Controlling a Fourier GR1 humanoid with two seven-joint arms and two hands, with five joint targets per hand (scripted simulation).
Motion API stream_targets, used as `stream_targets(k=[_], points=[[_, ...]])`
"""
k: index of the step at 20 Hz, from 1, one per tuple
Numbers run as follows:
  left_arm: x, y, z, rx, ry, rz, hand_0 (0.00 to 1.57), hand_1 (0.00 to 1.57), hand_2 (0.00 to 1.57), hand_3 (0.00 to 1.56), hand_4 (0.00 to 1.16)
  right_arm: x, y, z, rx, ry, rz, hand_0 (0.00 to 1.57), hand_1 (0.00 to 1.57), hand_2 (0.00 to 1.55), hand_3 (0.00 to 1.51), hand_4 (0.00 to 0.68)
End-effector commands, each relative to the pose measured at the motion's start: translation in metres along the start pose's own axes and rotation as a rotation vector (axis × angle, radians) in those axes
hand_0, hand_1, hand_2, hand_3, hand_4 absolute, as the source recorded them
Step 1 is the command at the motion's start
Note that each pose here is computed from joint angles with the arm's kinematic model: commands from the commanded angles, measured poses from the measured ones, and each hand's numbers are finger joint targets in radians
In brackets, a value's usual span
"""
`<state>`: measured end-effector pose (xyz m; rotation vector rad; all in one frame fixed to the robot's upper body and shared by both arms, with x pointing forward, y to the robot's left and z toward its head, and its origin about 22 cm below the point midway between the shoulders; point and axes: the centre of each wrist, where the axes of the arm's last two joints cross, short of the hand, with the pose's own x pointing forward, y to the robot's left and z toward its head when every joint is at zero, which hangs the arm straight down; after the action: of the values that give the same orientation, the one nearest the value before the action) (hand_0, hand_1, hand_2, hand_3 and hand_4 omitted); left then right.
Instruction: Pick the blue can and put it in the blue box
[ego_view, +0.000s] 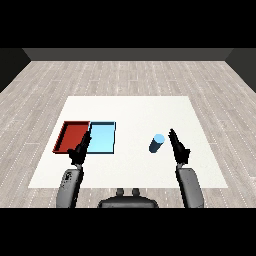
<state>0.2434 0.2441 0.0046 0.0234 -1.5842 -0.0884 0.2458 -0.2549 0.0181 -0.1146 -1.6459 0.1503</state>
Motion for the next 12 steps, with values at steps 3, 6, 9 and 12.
stream_targets(k=[3, 6, 9, 12], points=[[-0.006, 0.001, 0.0048, 0.032, 0.023, 0.008, 0.00, 0.00, 0.00, 0.00, 0.00, -0.017, 0.000, -0.001, -0.010, 0.096, -0.036, 0.00, 0.00, 0.00, 0.00, 0.000], [0.009, 0.011, 0.0054, 0.067, 0.048, 0.006, 0.00, 0.00, 0.00, 0.00, 0.00, -0.030, 0.003, 0.008, -0.035, 0.182, -0.074, 0.00, 0.00, 0.00, 0.00, 0.000], [0.017, 0.014, 0.0032, 0.083, -0.316, 0.059, 0.00, 0.00, 0.00, 0.00, 0.00, -0.016, 0.008, -0.006, 0.060, -0.192, -0.219, 0.00, 0.00, 0.00, 0.00, 0.000], [-0.008, 0.001, 0.0038, 0.091, -0.301, 0.069, 0.00, 0.00, 0.00, 0.00, 0.00, -0.038, 0.005, 0.014, 0.097, -0.187, -0.235, 0.00, 0.00, 0.00, 0.00, 0.000]])
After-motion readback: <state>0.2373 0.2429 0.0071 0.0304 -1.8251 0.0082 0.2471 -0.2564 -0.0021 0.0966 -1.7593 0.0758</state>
